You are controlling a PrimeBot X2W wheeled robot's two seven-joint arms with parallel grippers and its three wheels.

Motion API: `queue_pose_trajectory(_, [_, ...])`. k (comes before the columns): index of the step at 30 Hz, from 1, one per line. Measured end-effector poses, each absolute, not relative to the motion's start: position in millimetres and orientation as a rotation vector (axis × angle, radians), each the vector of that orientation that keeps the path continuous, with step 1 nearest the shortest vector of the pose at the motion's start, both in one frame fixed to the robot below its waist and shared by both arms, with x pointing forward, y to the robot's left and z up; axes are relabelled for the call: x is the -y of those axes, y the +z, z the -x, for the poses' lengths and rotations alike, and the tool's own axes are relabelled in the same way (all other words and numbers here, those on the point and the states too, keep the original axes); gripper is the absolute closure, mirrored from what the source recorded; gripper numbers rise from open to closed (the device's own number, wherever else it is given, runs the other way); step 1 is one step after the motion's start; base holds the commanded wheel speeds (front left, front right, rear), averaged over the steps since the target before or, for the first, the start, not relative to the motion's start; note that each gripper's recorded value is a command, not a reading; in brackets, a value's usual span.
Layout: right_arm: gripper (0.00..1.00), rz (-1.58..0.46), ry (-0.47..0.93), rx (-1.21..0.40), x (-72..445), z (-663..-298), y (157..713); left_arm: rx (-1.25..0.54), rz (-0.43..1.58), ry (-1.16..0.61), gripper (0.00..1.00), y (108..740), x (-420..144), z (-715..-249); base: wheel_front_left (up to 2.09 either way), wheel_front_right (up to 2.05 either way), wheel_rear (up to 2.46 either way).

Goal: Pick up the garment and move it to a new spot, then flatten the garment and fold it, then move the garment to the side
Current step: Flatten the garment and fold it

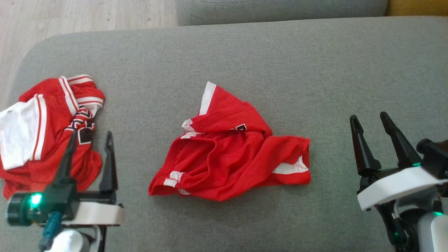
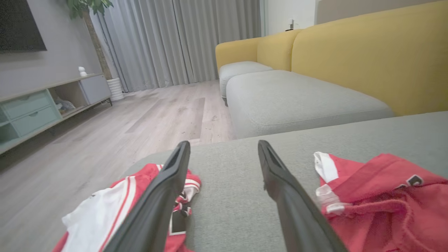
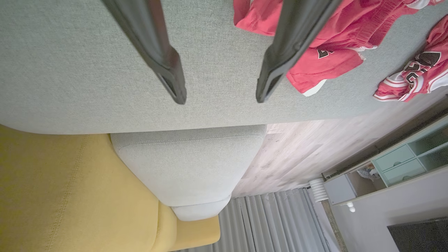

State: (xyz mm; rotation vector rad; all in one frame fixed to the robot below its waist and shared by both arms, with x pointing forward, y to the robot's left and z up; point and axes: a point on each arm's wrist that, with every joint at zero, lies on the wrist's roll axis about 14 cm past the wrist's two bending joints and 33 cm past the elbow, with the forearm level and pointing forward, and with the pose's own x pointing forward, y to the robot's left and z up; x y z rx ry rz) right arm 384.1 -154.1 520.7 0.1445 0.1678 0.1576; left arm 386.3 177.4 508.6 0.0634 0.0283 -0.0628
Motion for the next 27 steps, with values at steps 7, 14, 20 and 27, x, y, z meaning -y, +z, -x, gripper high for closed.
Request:
queue_pose_trajectory(7, [0.0, -0.144, 0.162, -0.169, 152.6, -383.1, 522.0, -0.023, -0.065, -0.03, 0.0, 513.1, -189.0, -386.4, 0.0, 0.0, 0.0])
queue_pose_trajectory(14, [0.0, -0.144, 0.164, -0.172, 152.0, -382.9, 521.0, -0.017, -0.021, -0.019, 0.0, 510.6, -186.3, -382.0, 0.0, 0.0, 0.0])
queue_pose_trajectory(20, [0.0, -0.145, 0.167, -0.176, 151.0, -383.8, 519.6, -0.012, -0.015, -0.021, 0.0, 510.4, -185.7, -381.9, 0.0, 0.0, 0.0])
queue_pose_trajectory(27, [0.0, -0.164, 0.253, -0.28, 121.9, -379.9, 498.4, 0.012, -0.009, -0.008, 0.0, 514.1, -187.5, -381.0, 0.0, 0.0, 0.0])
